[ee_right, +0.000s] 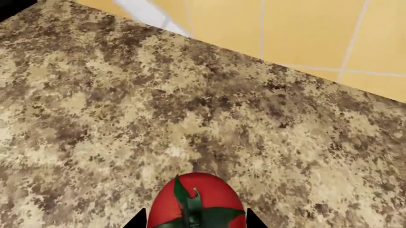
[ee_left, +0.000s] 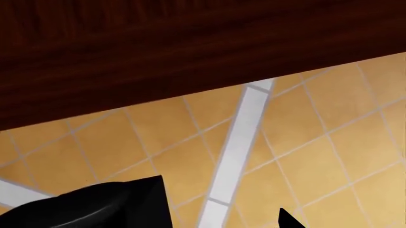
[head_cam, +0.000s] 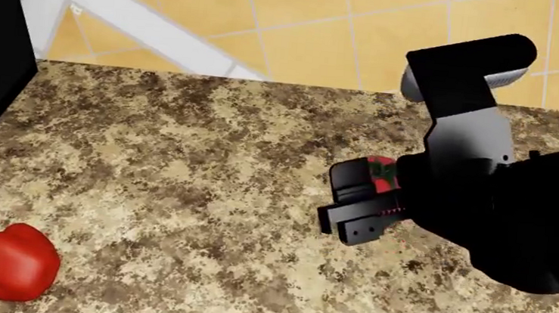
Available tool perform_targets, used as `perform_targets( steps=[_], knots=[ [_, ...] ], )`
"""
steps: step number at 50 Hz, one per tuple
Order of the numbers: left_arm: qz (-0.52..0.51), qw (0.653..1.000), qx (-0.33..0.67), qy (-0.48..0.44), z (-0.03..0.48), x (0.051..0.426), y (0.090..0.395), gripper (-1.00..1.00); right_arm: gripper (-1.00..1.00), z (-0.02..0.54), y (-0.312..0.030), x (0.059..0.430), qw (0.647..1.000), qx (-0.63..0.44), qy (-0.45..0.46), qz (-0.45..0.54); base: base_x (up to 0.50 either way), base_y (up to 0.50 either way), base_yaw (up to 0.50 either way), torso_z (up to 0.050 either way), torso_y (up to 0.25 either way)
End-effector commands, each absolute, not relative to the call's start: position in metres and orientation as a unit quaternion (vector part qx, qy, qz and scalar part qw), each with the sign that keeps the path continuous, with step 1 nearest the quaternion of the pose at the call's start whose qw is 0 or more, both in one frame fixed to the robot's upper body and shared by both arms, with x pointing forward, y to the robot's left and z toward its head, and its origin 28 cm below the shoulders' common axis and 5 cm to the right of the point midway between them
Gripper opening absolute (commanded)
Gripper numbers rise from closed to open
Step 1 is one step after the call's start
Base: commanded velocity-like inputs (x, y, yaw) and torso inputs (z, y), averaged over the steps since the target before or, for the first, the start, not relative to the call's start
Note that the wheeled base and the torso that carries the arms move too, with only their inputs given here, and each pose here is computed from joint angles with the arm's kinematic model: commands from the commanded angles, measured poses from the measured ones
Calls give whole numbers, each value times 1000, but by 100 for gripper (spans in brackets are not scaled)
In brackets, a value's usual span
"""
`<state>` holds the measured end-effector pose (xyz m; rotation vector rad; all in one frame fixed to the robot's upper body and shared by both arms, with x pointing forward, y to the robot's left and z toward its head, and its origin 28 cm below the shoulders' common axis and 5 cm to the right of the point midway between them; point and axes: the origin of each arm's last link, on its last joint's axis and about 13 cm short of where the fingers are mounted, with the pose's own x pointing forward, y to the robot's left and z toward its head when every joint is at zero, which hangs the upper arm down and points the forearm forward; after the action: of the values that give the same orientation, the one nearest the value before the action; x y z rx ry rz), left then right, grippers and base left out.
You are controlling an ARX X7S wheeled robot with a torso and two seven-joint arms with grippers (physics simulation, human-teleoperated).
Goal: Place the avocado, onion, tomato and bell pepper on the cutting board.
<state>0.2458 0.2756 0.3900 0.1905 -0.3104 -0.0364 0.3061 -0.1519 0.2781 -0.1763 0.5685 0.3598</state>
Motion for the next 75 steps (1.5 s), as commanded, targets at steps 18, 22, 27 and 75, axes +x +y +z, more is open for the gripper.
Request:
perform_targets(
  steps=[18,22,27,75],
  knots=[
    [-52,985,137,-88,385,242,277,100,-100,365,-163,250,977,-120,109,138,0,0,0,0,0],
    [-74,987,126,-69,384,239,276,100,-100,375,-161,238,979,-127,81,135,0,0,0,0,0],
    [-97,988,116,-27,381,235,275,100,-100,384,-160,226,981,-131,53,130,0,0,0,0,0],
    [-221,937,-11,270,359,206,242,100,-100,391,-172,230,986,-131,30,95,0,0,0,0,0]
  ],
)
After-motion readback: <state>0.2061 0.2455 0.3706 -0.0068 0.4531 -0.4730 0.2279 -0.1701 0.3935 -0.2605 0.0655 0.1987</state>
